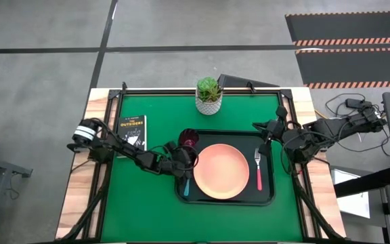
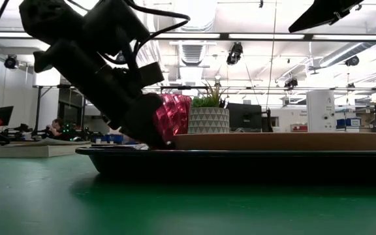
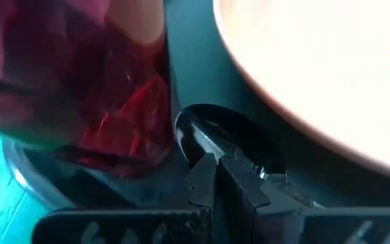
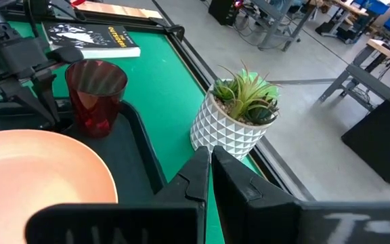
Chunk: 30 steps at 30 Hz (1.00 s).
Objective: Pick and place plate/cup/fork/spoon on tray
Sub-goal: Put the light blue spoon on the black tray at the left of the light orange plate, then return to Home Position
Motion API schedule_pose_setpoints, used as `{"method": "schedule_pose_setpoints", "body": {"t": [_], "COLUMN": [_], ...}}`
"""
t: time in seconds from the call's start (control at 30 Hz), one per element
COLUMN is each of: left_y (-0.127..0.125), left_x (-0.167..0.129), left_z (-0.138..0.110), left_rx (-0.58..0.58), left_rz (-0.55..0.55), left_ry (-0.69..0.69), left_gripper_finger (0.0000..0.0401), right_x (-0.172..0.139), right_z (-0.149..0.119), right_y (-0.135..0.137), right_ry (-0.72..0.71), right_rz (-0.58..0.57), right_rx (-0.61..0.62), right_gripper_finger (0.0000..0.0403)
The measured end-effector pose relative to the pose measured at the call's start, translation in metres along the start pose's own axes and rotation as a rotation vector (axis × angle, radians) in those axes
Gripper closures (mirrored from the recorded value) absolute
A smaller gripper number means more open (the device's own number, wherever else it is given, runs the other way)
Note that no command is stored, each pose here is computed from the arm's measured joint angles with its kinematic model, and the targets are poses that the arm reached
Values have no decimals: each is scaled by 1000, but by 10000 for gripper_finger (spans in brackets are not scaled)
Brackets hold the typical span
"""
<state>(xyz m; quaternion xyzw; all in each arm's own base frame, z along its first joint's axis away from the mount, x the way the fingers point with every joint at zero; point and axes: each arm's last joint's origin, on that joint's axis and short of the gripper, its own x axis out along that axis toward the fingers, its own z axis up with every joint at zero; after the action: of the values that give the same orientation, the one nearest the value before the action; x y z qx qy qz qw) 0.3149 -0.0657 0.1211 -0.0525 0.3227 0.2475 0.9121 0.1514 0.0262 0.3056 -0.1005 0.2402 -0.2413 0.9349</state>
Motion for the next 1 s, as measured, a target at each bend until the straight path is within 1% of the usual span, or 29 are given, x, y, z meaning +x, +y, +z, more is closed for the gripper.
{"method": "schedule_pose_setpoints", "body": {"t": [0.23, 0.4, 0.53, 0.67, 0.77, 0.83, 0.87, 0.93, 1.0], "left_y": [4, 3, 4, 6, 9, 11, 13, 17, 24], "left_x": [-5, -9, -17, -37, -59, -74, -82, -95, -108], "left_z": [-3, 1, 6, 16, 27, 36, 40, 48, 51], "left_rx": [-52, -61, -61, -32, 21, 95, 132, 190, 227], "left_rz": [29, 13, -2, -24, -68, -107, -127, -195, -262], "left_ry": [53, 41, 31, 23, -27, -74, -94, -131, -154], "left_gripper_finger": [401, 401, 401, 401, 401, 401, 401, 401, 401], "right_x": [0, 0, 0, 1, 3, 4, 5, 6, 9], "right_z": [0, 0, 0, -3, -9, -12, -13, -16, -22], "right_y": [0, 0, 0, 1, 2, 4, 4, 6, 9], "right_ry": [0, 1, 1, 6, 21, 18, 4, -27, -61], "right_rz": [0, 0, 0, 0, 23, 33, 35, 39, 77], "right_rx": [0, 0, -1, -19, -64, -93, -89, -89, -94], "right_gripper_finger": [394, 394, 394, 394, 394, 394, 394, 394, 394]}}
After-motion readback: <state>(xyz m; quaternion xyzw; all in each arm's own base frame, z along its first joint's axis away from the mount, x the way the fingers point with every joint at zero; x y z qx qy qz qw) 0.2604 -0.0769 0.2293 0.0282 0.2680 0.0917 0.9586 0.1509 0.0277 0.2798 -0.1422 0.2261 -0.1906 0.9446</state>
